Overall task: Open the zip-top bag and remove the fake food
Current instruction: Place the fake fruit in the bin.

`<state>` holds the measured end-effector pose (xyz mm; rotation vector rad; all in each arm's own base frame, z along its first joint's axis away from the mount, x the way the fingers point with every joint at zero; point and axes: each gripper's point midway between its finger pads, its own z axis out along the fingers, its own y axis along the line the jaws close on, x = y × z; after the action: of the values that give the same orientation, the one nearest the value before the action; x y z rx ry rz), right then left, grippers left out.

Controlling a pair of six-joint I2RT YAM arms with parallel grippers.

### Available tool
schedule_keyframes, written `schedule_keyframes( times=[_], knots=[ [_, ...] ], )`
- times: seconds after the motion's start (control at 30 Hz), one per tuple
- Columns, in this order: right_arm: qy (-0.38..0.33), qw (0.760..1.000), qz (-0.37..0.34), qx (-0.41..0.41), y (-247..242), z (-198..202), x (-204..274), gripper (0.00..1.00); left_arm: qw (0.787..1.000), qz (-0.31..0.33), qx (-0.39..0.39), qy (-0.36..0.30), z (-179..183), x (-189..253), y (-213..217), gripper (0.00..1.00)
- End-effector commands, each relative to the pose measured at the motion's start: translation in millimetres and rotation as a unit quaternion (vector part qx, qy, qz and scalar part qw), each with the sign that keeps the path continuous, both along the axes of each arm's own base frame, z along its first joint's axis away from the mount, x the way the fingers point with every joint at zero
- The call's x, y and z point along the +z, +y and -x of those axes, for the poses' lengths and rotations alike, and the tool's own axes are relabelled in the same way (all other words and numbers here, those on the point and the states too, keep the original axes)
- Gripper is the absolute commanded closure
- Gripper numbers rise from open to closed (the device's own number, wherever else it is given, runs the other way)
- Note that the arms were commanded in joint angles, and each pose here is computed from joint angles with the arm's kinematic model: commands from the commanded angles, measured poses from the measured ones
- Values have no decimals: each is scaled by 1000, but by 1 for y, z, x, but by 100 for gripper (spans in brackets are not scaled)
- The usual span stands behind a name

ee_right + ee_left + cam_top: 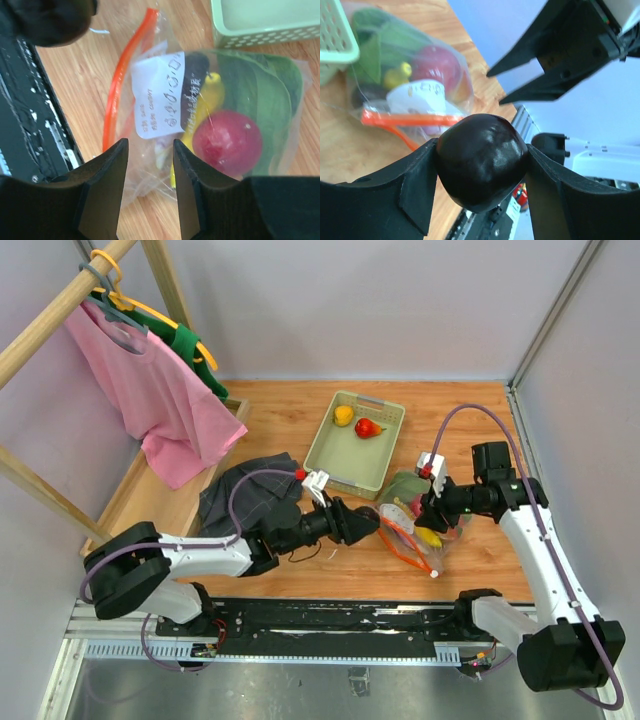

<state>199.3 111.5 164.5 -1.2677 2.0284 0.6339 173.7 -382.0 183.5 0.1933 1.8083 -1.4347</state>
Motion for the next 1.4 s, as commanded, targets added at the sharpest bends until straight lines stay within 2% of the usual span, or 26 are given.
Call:
schedule_keyframes(
  times=[0.0,0.1,0.33,0.53,0.93,1.37],
  knots=[
    [11,996,-88,-5,22,-1,27,57,999,-27,0,-40,-24,21,5,71],
    [11,995,-101,-11,25,-5,33,53,998,-40,9,-54,-47,33,8,71],
    [-18,997,-70,-34,14,-10,24,47,995,-70,19,-68,-108,49,6,71],
    [-50,994,-30,-94,-5,-20,16,44,993,-99,22,-66,-157,50,-8,71],
    [-94,968,46,-228,-52,-51,11,38,982,-181,45,-26,-256,8,-37,71],
    [-104,964,48,-239,-56,-51,13,37,962,-253,99,-15,-340,-29,-53,71]
  ],
)
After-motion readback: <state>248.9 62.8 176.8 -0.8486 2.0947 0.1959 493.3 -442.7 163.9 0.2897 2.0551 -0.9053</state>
